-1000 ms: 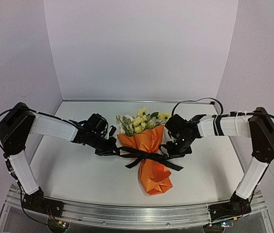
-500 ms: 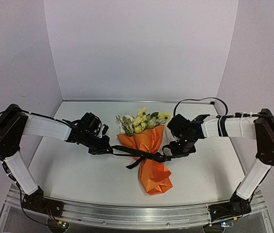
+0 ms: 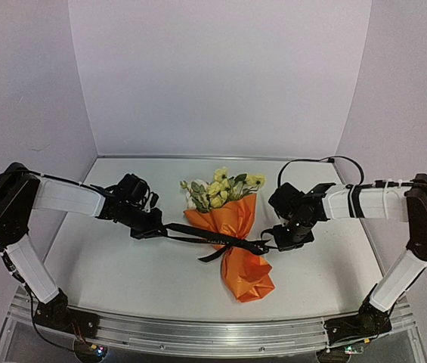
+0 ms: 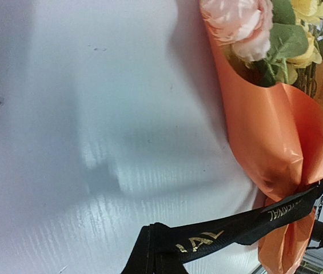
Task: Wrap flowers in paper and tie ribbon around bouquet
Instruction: Tie the half-tied ribbon around the folded bouquet.
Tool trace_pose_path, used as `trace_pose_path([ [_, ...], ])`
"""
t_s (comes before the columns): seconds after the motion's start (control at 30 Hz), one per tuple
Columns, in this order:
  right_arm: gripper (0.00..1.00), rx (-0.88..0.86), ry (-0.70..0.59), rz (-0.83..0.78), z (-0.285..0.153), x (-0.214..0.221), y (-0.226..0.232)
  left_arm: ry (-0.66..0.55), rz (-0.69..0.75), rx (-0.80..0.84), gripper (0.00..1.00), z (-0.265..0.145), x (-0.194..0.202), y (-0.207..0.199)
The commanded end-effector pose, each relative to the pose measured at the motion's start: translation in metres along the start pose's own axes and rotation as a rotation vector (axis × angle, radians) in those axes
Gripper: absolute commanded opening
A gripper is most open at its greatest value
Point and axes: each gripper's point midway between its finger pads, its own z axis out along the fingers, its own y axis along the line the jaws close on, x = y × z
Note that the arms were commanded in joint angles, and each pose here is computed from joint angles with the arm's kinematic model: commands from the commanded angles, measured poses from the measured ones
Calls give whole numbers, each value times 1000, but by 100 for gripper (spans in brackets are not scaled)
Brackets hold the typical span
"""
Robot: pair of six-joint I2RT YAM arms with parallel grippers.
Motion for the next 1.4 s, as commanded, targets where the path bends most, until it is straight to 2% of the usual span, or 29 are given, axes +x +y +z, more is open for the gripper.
trace_pose_path([
  [0.0,0,47,-18,11,-8,2,-17,-44,-56,-26,0,-12,-11,15],
  [0.7,0,37,17,63,1,30,-28,-74,-182,-7,0,-20,-34,45],
  [0.83,0,-67,17,91,3,32,8,-73,-163,-4,0,-19,-41,40],
  [0.93,0,-132,-47,22,-6,28,53,-75,-143,4,0,-17,-50,35],
  [1.03,0,-234,-111,30,-13,17,90,-83,-111,17,0,-18,-62,26],
  [1.13,0,-271,-119,18,-11,15,100,-86,-69,47,0,-19,-72,14],
  [1.2,4,-278,-132,-7,-12,18,98,-83,-44,74,0,-23,-75,6],
  [1.3,20,-285,-153,-47,-26,22,89,-85,-12,85,0,-29,-74,0],
  [1.33,26,-288,-162,-65,-35,23,86,-87,-8,83,2,-31,-74,0],
  [1.37,31,-277,-150,-85,-41,27,80,-92,0,78,10,-34,-74,0],
])
